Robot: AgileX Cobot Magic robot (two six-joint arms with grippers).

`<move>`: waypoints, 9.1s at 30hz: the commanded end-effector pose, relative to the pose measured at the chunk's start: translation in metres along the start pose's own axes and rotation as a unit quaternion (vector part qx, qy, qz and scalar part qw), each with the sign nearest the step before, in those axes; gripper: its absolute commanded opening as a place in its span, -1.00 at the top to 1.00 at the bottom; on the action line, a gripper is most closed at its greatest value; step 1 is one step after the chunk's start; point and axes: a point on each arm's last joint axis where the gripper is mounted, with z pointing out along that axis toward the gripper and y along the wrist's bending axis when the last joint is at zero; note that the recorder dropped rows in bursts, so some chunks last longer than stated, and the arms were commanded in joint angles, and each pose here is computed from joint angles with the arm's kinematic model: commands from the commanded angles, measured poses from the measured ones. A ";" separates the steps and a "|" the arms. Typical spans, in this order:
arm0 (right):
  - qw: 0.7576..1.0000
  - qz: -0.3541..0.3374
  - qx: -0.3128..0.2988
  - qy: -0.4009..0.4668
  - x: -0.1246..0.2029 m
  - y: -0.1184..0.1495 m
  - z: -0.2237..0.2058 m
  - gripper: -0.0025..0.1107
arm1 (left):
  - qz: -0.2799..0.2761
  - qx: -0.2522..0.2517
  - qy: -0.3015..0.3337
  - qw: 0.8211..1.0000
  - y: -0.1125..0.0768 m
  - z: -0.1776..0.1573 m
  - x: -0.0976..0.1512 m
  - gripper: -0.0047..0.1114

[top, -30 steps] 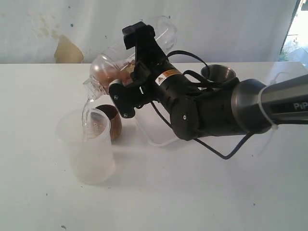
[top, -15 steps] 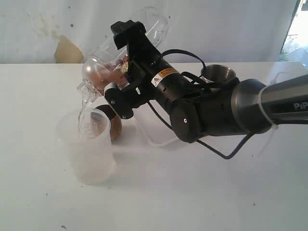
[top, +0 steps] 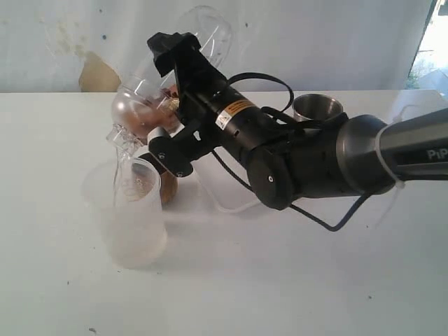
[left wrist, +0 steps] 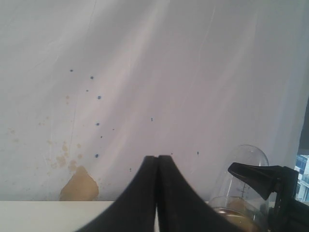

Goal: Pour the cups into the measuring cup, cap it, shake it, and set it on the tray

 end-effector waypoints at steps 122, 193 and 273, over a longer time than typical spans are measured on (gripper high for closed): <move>0.987 -0.112 0.110 -0.034 0.013 -0.022 0.003 0.96 | -0.006 -0.002 0.017 1.000 0.000 -0.001 0.004 0.92; 0.938 -0.223 0.244 -0.102 0.004 -0.029 0.021 0.96 | -0.004 -0.002 0.021 1.000 0.000 -0.001 0.005 0.92; 0.353 0.921 0.087 0.139 0.042 0.062 -0.006 0.96 | -0.004 -0.003 0.037 0.999 0.001 -0.001 0.008 0.92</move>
